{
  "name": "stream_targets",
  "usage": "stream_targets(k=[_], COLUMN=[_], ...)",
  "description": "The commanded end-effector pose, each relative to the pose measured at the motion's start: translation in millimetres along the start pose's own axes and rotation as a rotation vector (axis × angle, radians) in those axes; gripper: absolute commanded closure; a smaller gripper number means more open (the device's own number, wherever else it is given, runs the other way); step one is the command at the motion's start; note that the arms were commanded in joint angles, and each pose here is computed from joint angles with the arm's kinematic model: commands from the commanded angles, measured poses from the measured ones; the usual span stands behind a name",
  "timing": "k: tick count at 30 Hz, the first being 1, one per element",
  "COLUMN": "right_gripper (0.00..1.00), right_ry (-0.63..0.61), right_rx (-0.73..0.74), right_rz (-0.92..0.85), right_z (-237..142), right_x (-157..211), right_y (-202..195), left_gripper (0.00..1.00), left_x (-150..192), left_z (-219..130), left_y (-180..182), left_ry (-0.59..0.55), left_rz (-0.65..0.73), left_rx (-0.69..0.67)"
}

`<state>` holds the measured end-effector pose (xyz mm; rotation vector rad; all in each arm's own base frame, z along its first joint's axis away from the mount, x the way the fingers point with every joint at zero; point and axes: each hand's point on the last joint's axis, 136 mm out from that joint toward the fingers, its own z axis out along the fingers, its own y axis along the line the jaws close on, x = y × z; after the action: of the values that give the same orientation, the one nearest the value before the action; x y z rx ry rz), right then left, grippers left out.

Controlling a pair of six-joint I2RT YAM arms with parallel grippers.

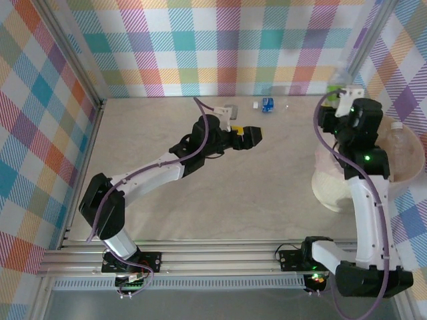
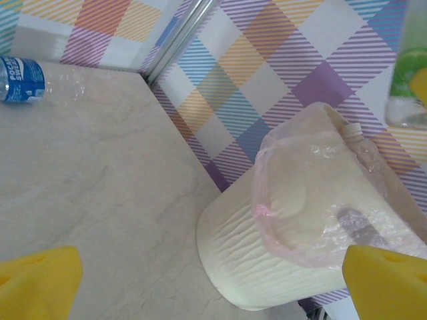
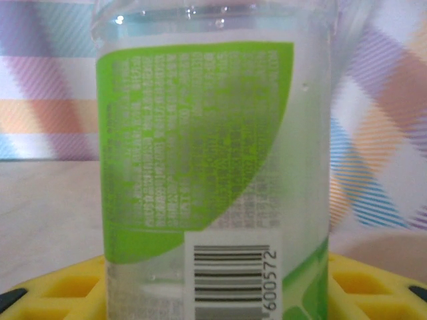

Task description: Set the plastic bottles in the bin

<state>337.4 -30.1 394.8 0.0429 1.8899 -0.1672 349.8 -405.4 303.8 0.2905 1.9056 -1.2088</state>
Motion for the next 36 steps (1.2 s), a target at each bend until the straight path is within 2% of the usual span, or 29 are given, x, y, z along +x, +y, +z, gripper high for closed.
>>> stream_targets(k=[1,8,12,17,22,24,30,32,36], right_gripper=[0.50,0.49,0.49,0.49,0.47,0.43,0.22,0.16,0.07], right_ry=[0.013,0.067,0.084,0.111,0.128,0.174,0.389,0.406,0.355], right_rx=[0.156,0.406,0.494,0.575,0.579,0.572,0.597,0.605,0.621], right_rz=[-0.017,-0.036,-0.009,0.008,0.041,0.044,0.072,0.068,0.067], right_z=[-13,-36,-50,-63,-71,-71,-93,-99,-103], right_x=[10,29,40,51,58,65,83,84,77], right_y=[-36,-88,-111,-128,-133,-133,-133,-134,-136], left_gripper=[0.00,0.00,0.00,0.00,0.00,0.00,0.00,0.00,0.00], left_x=[-9,-3,0,0,-1,-2,-2,-1,0], left_z=[7,21,24,25,22,21,25,27,27], left_y=[-27,-27,-23,-24,-23,-22,-20,-20,-20], left_ry=[-0.008,0.024,0.031,0.045,0.043,0.038,0.030,0.033,0.031], left_rz=[-0.015,-0.059,-0.069,-0.074,-0.090,-0.095,-0.123,-0.128,-0.131], left_rx=[0.072,0.088,0.077,0.072,0.056,0.051,0.046,0.049,0.044])
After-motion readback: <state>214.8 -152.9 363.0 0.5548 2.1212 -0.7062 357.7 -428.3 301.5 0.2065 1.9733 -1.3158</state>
